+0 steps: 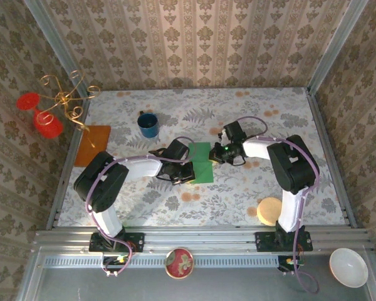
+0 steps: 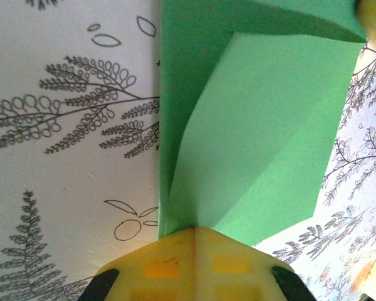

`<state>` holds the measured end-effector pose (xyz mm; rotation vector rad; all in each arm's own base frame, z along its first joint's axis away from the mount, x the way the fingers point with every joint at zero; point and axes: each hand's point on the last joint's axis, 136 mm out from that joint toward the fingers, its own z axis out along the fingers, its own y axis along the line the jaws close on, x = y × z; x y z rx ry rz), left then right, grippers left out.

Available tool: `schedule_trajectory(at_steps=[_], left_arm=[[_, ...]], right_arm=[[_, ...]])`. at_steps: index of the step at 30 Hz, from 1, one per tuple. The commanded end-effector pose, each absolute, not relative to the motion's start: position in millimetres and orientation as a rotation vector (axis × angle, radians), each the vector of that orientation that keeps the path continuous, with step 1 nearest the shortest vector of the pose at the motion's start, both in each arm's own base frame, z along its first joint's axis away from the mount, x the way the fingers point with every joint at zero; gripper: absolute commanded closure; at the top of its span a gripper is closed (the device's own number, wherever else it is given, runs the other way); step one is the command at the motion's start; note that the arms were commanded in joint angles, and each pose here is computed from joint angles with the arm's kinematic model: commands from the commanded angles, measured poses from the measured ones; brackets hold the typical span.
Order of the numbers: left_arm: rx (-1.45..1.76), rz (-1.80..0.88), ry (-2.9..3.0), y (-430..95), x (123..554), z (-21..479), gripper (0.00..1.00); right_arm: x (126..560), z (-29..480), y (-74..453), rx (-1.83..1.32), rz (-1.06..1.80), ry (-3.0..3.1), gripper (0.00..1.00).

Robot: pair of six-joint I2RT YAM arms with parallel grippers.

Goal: Fold a paper plane with a square sheet of paper (pick it up from the middle)
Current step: Fold the triangle a second time at the center of the table.

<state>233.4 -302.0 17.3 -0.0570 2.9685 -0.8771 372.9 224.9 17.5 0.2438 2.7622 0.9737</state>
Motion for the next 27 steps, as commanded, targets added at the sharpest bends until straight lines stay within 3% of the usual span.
schedule_trajectory(at_steps=[1, 5, 12, 27], left_arm=[[-0.153, -0.6, 3.163, -257.0, 200.4, -20.4, 1.0], [-0.147, -0.607, 3.159, -258.5, 201.7, -19.1, 1.0], [-0.149, -0.617, 3.149, -259.0, 203.4, -18.9, 1.0], [-0.146, -0.627, 3.153, -258.4, 200.5, -20.1, 1.0]], right_arm=[[384.7, 48.6, 211.6, 0.198, 0.904, 2.679, 1.0], [363.0, 66.3, 217.5, 0.136, 0.894, 2.663, 1.0], [313.2, 43.0, 259.9, 0.105, 0.988, 2.756, 1.0], [303.1, 23.0, 297.6, 0.04, 1.032, 2.82, 1.0]])
